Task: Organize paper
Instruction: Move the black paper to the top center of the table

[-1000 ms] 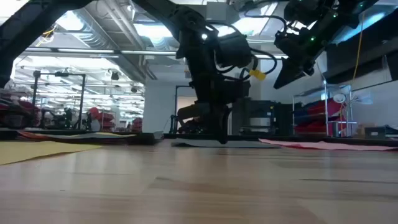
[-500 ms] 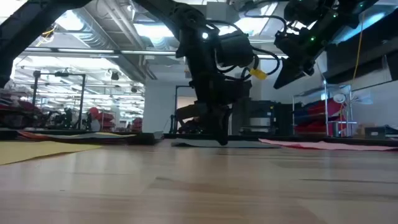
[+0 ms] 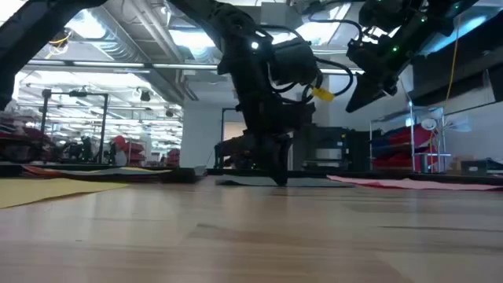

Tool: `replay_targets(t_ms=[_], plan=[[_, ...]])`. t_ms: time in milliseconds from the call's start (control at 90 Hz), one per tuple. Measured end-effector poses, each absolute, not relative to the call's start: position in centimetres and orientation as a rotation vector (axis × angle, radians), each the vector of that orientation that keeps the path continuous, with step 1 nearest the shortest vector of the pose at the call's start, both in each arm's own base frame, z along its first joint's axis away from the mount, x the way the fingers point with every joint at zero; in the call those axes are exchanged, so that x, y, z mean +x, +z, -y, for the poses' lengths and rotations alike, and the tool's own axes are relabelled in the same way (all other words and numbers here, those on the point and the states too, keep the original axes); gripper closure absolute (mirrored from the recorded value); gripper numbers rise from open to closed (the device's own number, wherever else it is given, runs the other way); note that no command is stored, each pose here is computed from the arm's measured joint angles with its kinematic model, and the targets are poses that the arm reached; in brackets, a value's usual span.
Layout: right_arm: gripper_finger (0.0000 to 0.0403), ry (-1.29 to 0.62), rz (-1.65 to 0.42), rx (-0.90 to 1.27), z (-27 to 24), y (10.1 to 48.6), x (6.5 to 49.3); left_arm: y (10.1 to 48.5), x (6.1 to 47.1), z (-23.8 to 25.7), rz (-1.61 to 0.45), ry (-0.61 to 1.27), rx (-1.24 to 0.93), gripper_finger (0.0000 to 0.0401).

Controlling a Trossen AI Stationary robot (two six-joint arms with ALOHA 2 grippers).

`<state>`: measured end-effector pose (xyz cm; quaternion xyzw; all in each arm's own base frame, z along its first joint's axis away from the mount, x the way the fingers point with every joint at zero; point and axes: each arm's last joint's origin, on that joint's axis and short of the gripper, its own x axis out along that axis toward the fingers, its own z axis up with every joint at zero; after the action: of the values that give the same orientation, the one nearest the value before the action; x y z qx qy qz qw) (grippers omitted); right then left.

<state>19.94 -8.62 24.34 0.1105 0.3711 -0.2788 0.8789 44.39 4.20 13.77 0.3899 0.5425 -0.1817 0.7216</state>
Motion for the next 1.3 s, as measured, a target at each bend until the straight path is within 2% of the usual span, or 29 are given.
replay_targets(t_ms=[911, 1300], plan=[[0.0403, -0.582, -0.774, 0.230, 8.6, 24.3, 19.9, 13.8, 44.5, -3.9, -1.186, -0.452, 0.962, 0.0401], [0.0403, -0.581, -0.774, 0.230, 8.6, 24.3, 19.9, 14.8, 44.2, -3.8, -1.187, -0.387, 0.913, 0.0401]])
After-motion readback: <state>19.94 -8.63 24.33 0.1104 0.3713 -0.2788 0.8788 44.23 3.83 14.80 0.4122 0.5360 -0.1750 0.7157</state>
